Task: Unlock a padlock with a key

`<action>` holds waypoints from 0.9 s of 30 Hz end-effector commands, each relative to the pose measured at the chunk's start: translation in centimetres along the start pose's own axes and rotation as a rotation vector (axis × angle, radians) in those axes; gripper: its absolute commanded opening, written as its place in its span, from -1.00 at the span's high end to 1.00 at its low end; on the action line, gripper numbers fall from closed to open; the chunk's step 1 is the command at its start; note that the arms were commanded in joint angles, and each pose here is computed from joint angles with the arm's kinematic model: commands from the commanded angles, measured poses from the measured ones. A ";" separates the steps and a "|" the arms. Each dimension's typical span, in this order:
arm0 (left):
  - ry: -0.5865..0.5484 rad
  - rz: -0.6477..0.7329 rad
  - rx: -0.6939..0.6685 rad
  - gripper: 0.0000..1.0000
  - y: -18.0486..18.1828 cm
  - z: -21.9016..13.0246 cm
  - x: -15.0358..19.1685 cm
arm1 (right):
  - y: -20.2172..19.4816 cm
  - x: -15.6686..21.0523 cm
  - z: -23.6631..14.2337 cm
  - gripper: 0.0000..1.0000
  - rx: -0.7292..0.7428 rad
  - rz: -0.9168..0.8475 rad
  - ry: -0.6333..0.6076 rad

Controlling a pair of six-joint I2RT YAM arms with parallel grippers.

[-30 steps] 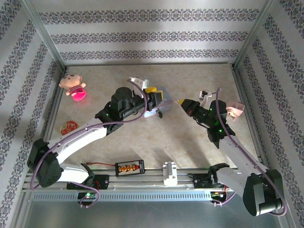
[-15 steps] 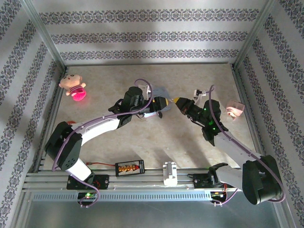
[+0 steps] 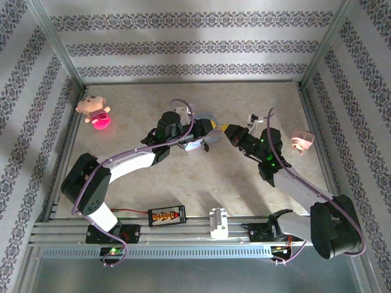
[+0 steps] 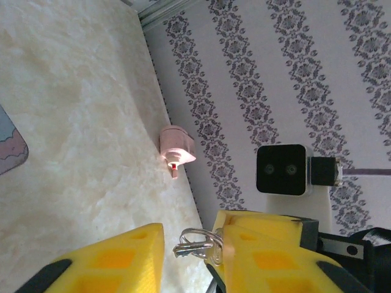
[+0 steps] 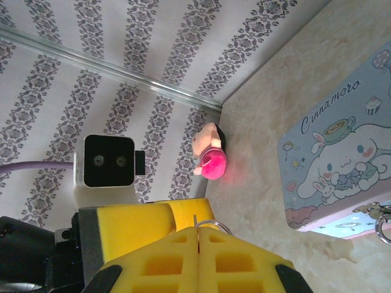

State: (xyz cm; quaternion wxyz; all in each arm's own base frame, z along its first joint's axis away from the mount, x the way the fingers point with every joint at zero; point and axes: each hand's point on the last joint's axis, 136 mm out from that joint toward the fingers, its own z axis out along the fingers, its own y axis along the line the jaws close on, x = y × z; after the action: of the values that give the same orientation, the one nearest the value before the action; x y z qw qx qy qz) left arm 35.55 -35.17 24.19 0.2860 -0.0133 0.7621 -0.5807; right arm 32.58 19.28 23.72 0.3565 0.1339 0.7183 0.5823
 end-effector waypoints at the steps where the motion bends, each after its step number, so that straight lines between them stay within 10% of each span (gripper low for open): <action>1: -0.040 -0.008 0.038 0.43 -0.1 0.1 -1.1 | 1.9 -0.4 0.3 1.00 -0.061 -0.023 -0.019; 22: -0.003 0.109 -0.018 1.00 -0.8 -0.6 -1.3 | 0.8 -0.1 0.3 1.00 -0.055 0.003 -0.021; 27: 0.063 0.287 -0.153 1.00 -1.1 -2.4 -1.1 | -0.1 -0.4 -0.7 0.33 -0.016 -0.016 -0.042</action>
State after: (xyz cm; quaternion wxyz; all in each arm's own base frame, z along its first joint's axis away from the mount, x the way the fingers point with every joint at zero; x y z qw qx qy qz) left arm 35.87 -34.54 24.86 0.3125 0.0328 0.7834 -0.5363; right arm 32.65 19.29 22.38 0.3454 0.1508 0.7198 0.5830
